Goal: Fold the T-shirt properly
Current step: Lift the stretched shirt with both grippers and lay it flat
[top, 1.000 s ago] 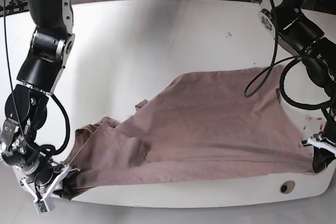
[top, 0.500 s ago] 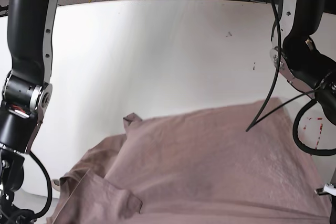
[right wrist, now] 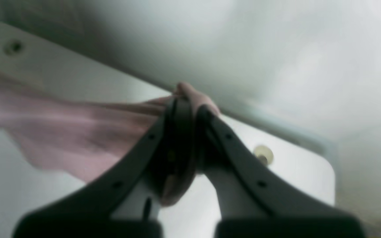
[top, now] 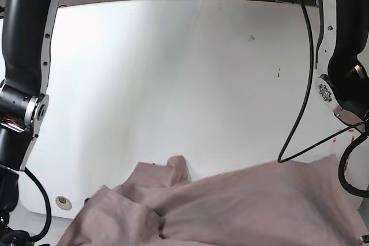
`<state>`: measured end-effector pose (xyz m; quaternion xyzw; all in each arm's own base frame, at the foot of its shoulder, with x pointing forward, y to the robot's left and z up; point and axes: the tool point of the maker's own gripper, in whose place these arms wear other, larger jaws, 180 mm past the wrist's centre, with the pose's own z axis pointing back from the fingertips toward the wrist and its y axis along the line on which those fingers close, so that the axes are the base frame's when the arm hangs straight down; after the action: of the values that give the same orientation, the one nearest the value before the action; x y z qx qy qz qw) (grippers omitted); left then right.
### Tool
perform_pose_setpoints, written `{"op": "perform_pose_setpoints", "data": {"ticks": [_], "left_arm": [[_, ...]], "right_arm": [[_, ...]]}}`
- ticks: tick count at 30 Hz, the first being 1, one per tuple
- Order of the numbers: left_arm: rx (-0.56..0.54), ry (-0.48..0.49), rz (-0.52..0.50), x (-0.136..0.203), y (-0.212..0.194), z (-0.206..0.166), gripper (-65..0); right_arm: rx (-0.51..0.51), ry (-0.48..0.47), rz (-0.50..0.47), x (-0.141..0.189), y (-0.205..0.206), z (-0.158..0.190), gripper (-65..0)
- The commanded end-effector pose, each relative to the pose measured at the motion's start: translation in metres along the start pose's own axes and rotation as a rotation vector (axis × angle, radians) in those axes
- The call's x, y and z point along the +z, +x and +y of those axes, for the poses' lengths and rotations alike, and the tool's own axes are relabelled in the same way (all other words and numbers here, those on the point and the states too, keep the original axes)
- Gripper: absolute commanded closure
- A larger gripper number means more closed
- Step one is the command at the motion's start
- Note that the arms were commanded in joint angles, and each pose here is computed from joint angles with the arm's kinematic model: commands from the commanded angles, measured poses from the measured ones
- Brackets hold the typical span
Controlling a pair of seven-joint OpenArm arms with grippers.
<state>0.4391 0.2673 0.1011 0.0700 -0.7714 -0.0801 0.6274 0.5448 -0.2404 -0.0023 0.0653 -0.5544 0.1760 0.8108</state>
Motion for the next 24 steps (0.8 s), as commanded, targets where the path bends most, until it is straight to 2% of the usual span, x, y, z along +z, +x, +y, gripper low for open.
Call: {"op": "perform_pose_setpoints", "data": {"ticks": [1, 4, 9, 17, 24], "left_arm": [[-0.017, 0.008, -0.030, 0.004, 0.006, 0.003, -0.3], [-0.056, 0.022, 0.000, 0.013, -0.008, 0.004, -0.3], [-0.085, -0.008, 0.111, 0.027, -0.061, -0.013, -0.3], [-0.093, -0.071, 0.302, 0.056, -0.146, -0.042, -0.3], [-0.053, -0.095, 0.453, 0.096, -0.209, -0.059, -0.3]], "right_arm": [[-0.013, 0.012, -0.132, 0.026, 0.037, -0.008, 0.0], [-0.078, 0.073, -0.096, 0.017, -0.002, -0.006, 0.0], [-0.233, 0.170, -0.066, 0.011, -0.070, -0.003, 0.0], [-0.447, 0.163, 0.004, 0.012, -0.174, -0.010, 0.0], [-0.612, 0.210, 0.054, 0.021, -0.246, 0.007, 0.0]]}}
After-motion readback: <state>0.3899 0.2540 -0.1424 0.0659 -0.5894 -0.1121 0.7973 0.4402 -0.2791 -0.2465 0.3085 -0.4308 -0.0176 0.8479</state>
